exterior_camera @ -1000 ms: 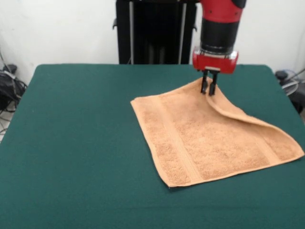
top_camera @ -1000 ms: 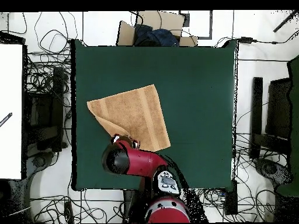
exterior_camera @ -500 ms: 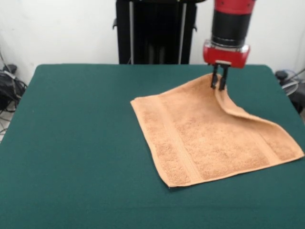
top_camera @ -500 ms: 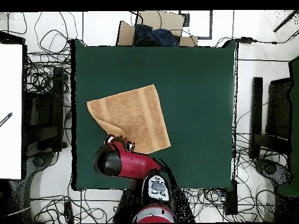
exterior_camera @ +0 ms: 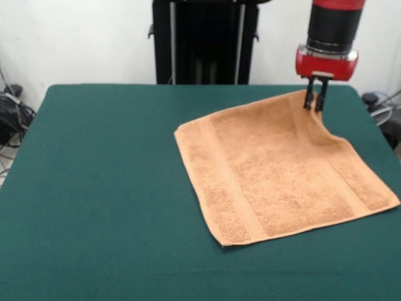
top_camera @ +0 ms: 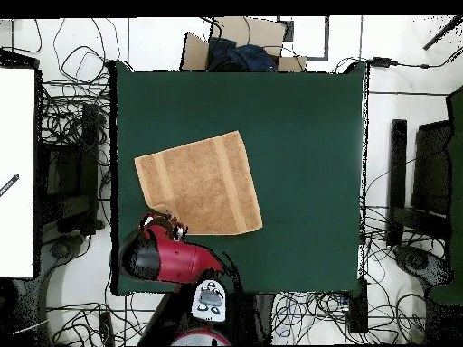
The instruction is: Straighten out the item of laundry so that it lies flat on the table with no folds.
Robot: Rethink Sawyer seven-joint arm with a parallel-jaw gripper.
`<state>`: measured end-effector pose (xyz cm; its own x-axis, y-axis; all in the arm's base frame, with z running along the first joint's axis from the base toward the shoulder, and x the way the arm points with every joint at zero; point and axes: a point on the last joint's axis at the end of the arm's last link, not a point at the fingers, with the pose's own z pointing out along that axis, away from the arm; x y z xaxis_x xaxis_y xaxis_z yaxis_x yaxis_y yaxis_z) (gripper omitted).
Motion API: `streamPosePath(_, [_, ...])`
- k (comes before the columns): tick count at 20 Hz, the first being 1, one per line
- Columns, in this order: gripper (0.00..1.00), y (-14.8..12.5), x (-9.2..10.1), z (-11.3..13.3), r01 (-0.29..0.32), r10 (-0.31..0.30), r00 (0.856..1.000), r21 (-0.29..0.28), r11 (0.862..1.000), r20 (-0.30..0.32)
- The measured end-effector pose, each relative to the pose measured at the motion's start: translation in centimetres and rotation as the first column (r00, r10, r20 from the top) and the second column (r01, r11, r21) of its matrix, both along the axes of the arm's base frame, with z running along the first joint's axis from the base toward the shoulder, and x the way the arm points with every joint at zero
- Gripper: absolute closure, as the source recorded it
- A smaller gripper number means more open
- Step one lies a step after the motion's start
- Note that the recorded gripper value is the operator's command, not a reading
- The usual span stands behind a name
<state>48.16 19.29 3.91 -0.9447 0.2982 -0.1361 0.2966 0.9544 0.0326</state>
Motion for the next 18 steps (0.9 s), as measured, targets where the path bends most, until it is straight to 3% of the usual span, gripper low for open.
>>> streamPosePath(1, [1.0,0.1,-0.1,0.0,0.002,-0.002,1.0,0.001,1.0,-0.002])
streamPosePath(2, [0.0,0.1,-0.3,0.3,0.012,-0.012,1.0,0.002,1.0,-0.004])
streamPosePath(11, [0.0,0.4,-1.0,0.5,0.033,-0.033,0.999,0.004,0.999,-0.016])
streamPosePath(18, [0.0,2.6,-1.0,0.7,0.057,-0.056,0.998,0.011,0.998,-0.013])
